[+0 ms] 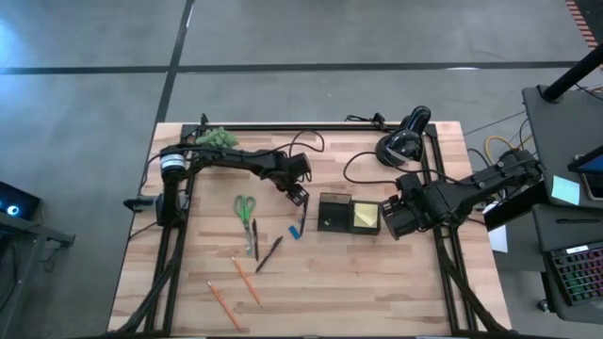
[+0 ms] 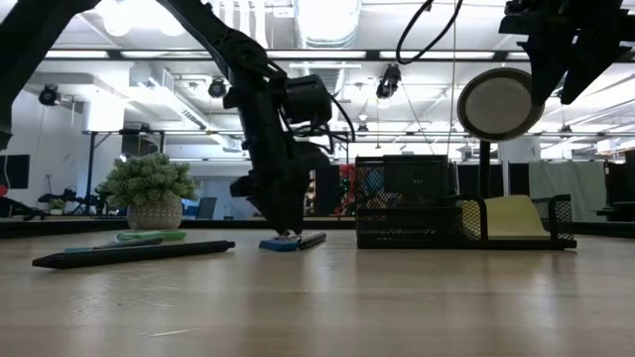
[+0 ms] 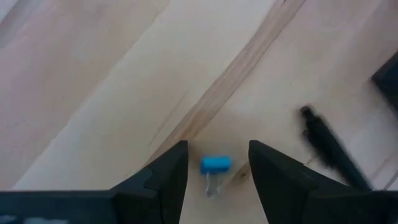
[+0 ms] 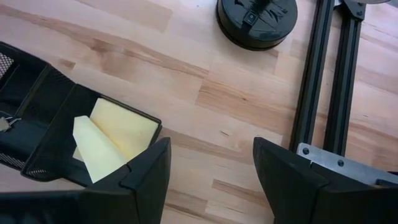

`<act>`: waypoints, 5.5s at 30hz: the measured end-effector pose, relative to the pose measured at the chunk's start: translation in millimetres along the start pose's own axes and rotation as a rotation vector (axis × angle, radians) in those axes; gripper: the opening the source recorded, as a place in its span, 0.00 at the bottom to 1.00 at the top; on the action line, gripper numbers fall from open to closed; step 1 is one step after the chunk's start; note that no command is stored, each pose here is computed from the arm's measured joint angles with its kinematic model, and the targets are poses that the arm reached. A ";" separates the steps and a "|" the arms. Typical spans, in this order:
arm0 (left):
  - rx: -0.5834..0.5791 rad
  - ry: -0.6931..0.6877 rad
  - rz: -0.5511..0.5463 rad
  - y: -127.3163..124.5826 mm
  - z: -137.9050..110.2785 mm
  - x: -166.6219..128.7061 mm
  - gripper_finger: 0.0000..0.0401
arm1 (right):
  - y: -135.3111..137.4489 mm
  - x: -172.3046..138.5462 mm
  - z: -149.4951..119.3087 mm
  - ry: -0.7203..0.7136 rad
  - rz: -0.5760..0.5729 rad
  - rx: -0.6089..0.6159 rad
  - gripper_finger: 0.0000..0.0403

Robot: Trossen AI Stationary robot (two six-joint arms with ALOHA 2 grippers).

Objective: Pick and place office supplies into organizer
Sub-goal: Put the top blue binder clip into the black mesh organizer, then put the right black ballpen into black mesh organizer

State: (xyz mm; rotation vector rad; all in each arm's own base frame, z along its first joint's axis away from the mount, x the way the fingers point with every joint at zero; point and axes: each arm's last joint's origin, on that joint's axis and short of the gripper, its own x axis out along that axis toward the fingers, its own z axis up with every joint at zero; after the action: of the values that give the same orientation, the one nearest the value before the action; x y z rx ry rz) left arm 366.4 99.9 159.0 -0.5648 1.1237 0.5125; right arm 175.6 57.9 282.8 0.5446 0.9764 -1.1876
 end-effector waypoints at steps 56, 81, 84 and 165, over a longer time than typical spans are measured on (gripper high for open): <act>0.100 -0.157 -0.155 -45.5 -20.7 -81.3 0.12 | 0.2 0.0 0.0 0.000 0.001 0.034 0.54; 0.256 -0.310 -0.347 -126.7 -22.5 -38.8 0.12 | -0.3 -0.7 0.5 -0.004 -0.002 -0.084 0.54; 0.286 -0.309 -0.348 -134.7 -18.1 -29.4 0.12 | -0.2 -0.6 0.5 -0.004 -0.002 -0.083 0.54; -0.217 0.004 0.061 -112.6 -49.8 6.6 0.26 | -1.5 5.2 -2.1 -0.024 -0.025 -0.101 0.54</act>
State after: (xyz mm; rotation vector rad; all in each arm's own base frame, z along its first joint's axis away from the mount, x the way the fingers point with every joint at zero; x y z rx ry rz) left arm 406.7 -16.5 154.7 -0.7211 1.0984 0.6917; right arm 173.7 56.4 277.5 0.4380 1.0192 -1.1577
